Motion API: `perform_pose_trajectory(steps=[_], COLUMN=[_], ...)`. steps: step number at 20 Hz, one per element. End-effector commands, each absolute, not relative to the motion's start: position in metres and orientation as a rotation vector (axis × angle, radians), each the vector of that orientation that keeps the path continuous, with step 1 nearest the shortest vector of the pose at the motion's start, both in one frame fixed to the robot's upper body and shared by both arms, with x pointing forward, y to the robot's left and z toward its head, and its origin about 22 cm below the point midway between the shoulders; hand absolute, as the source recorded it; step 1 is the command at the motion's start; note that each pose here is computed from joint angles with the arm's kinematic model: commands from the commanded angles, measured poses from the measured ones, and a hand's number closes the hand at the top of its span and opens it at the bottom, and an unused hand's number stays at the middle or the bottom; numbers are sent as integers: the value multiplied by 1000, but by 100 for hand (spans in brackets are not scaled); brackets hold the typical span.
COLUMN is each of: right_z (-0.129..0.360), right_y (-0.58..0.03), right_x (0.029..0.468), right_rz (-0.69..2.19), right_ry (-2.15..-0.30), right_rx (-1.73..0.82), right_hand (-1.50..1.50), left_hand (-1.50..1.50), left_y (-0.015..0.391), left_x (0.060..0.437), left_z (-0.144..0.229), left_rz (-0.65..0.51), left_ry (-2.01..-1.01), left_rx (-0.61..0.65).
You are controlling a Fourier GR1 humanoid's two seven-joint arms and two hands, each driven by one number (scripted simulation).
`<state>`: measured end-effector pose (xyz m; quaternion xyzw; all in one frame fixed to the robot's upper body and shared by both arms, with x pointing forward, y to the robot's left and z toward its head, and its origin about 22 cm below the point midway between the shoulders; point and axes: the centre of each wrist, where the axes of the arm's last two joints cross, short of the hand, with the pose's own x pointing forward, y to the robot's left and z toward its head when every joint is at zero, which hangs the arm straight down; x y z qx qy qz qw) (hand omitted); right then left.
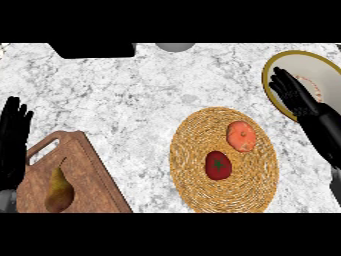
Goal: Pick the tomato from the placemat and place it in the bowl
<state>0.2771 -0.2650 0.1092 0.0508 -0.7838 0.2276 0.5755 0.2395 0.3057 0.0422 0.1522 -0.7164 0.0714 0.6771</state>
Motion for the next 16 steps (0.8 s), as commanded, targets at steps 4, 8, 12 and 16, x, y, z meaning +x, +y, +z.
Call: perform_pose_trajectory(steps=[4,8,12,16], right_z=[62,37,-4,49], right_y=[-238,-314,-233,-234], right_x=[274,263,257,279], right_rz=[90,231,-57,32], right_ry=[-1621,-1372,-1392,-1415], right_rx=[47,-605,-628,-803], right_hand=[-150,-150,-150,-150], left_hand=[0,0,0,0], left_y=[294,281,280,291], left_x=[253,253,261,269], left_z=[68,66,63,61], left_rz=[94,99,74,89], left_ry=[-1704,-1703,-1688,-1694], left_rx=[150,56,-64,-63])
